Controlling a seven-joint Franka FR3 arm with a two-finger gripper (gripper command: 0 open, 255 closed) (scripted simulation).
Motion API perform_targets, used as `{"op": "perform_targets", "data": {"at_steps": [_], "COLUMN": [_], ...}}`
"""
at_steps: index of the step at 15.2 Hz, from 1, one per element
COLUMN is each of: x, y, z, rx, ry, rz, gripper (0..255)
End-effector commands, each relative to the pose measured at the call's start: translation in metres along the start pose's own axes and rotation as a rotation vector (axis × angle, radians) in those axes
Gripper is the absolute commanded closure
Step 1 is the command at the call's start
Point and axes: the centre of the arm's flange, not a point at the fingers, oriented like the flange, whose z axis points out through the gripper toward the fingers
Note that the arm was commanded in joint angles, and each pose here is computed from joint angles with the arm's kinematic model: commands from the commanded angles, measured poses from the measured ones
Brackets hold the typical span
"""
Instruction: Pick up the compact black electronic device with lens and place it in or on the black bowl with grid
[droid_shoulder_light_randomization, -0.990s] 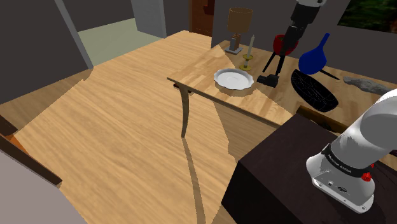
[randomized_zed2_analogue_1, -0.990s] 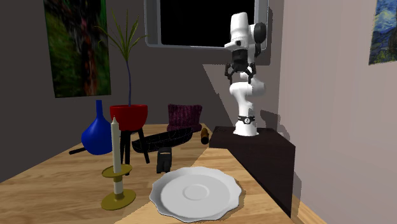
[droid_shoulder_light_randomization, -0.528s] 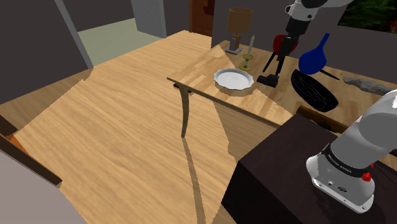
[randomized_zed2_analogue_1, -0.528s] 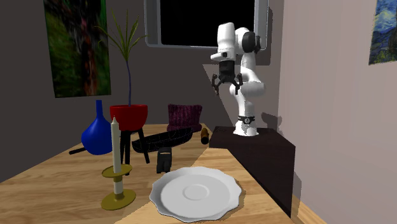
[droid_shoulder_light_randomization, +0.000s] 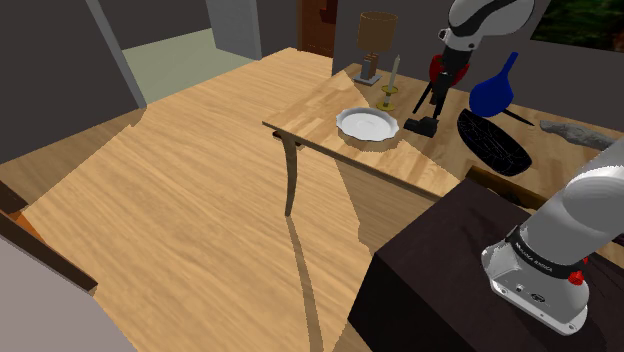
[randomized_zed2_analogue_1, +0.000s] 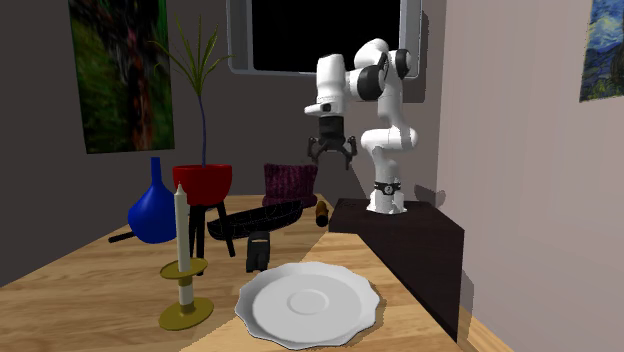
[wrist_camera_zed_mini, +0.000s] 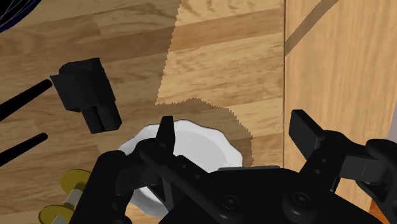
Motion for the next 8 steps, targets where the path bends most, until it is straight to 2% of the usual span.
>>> {"op": "perform_targets", "data": {"at_steps": [1, 8], "x": [0.004, 0.027], "y": [0.02, 0.089], "z": [0.018, 0.074], "rx": [-0.003, -0.01], "ry": [-0.004, -0.019], "rz": [-0.009, -0.038], "gripper": [0, 0]}}
